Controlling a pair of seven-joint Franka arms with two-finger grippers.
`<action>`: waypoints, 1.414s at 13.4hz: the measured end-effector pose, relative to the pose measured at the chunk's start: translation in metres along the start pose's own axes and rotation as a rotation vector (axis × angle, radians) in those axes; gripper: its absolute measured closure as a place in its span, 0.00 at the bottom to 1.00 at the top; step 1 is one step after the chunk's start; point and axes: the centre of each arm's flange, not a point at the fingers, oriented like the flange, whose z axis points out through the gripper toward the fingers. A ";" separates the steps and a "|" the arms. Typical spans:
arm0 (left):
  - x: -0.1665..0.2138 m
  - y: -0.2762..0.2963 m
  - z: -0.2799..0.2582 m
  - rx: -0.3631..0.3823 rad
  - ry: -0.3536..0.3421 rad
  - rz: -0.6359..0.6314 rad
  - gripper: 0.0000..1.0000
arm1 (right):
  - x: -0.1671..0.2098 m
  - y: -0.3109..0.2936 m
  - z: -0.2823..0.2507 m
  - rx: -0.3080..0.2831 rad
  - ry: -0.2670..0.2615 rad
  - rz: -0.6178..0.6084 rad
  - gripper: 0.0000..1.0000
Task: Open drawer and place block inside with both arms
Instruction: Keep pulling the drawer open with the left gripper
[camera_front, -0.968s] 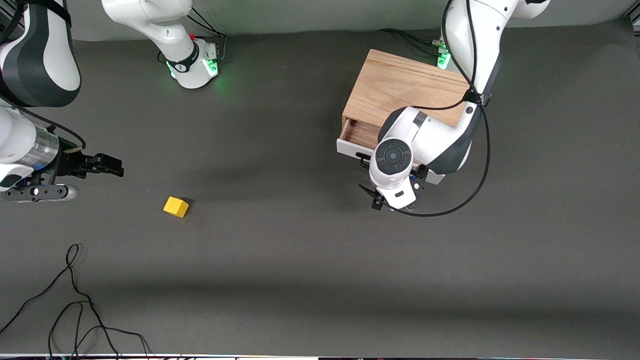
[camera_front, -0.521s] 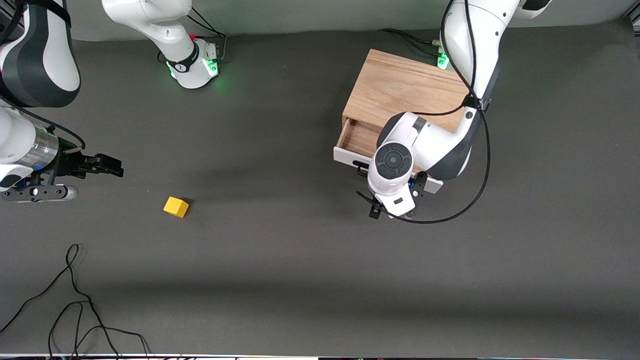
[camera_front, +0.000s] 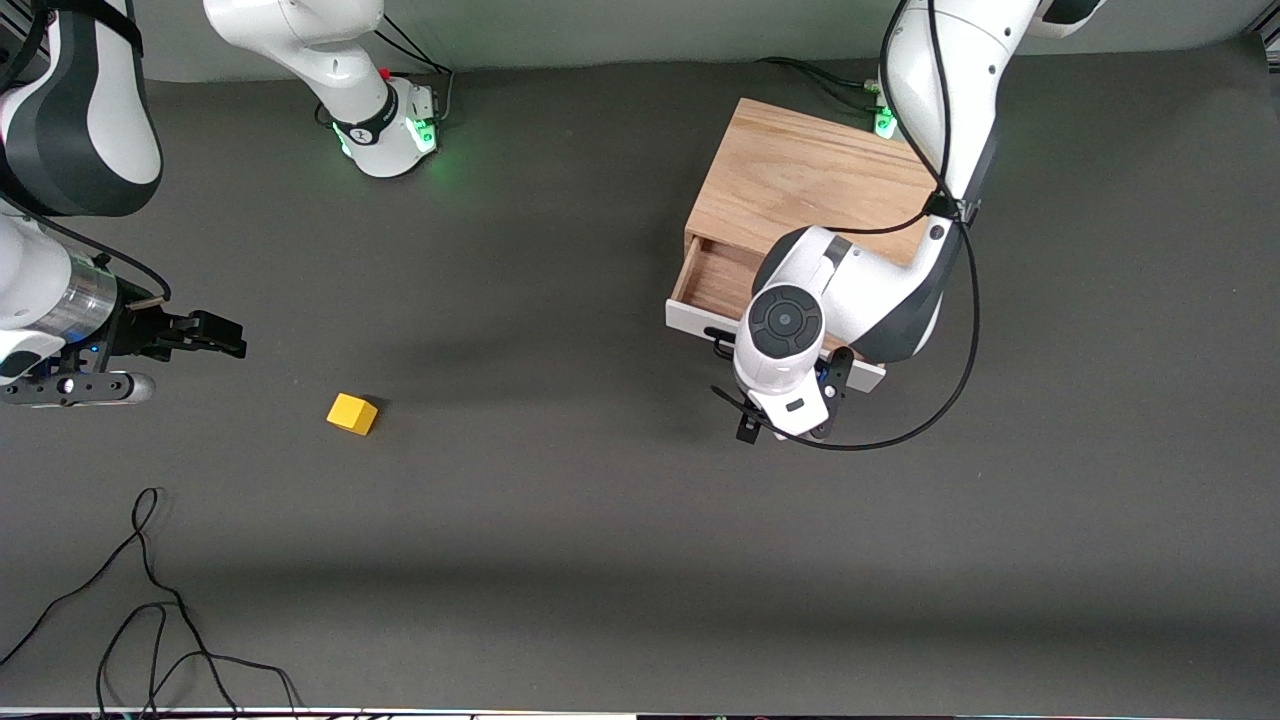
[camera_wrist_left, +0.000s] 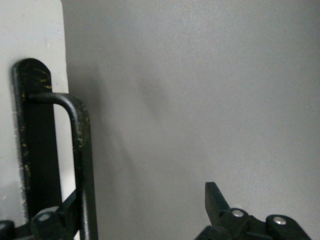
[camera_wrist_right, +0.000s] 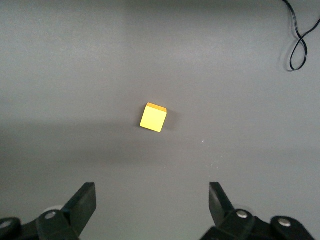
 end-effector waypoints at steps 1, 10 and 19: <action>0.000 0.000 0.001 0.002 0.003 0.002 0.00 | 0.000 0.000 0.000 0.000 0.001 0.000 0.00; -0.002 0.010 -0.001 -0.011 0.020 0.014 0.00 | 0.000 -0.003 -0.003 0.000 0.010 -0.005 0.00; -0.004 0.038 -0.017 -0.085 0.024 0.022 0.00 | -0.003 -0.007 -0.022 0.002 0.057 -0.013 0.00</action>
